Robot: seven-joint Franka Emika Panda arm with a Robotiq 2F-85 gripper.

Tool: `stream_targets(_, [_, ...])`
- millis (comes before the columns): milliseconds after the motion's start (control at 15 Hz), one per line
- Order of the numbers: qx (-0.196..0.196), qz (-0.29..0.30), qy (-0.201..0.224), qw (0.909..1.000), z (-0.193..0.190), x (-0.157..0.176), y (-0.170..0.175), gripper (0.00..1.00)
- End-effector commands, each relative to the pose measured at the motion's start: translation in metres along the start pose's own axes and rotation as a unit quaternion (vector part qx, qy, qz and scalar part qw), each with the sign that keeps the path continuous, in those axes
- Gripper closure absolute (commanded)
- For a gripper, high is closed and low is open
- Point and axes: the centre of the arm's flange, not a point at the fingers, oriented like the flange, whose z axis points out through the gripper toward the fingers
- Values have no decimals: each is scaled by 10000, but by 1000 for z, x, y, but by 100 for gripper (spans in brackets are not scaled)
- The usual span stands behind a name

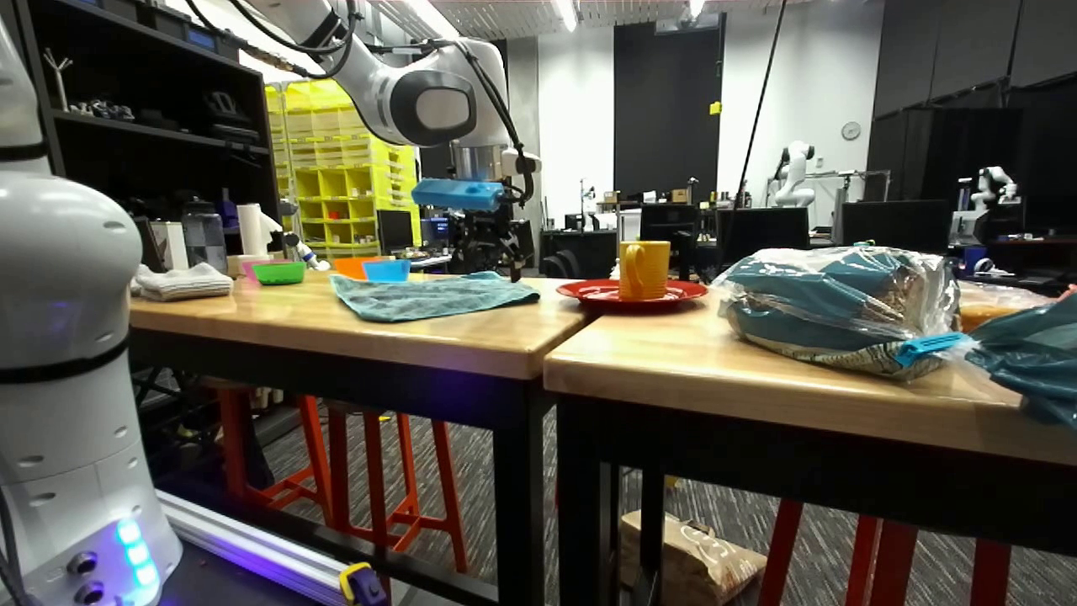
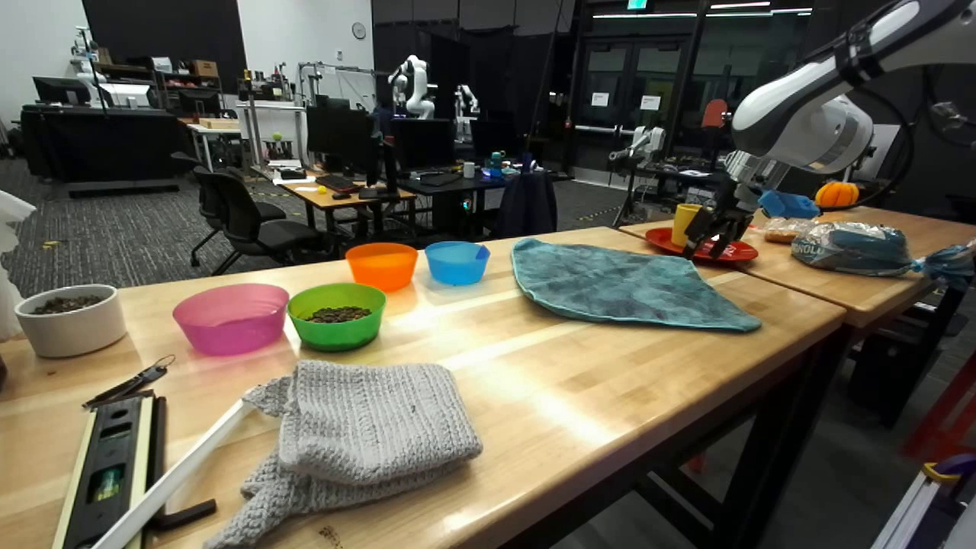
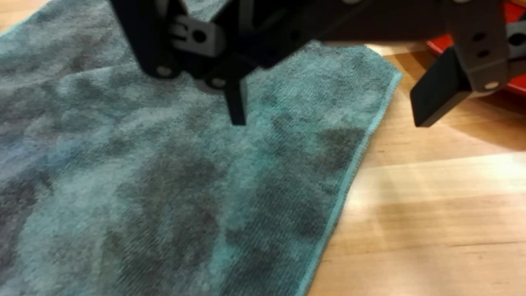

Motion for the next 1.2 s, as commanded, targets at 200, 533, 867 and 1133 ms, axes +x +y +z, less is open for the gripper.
stream_targets(200, [15, 95, 26, 10000, 5, 6, 4, 0])
stream_targets(533, [178, 345, 153, 9991, 12, 12, 9, 0])
stream_targets(867, [72, 550, 202, 9983, 25, 22, 18, 0])
stream_targets(1133, [37, 663, 180, 9976, 34, 29, 26, 0])
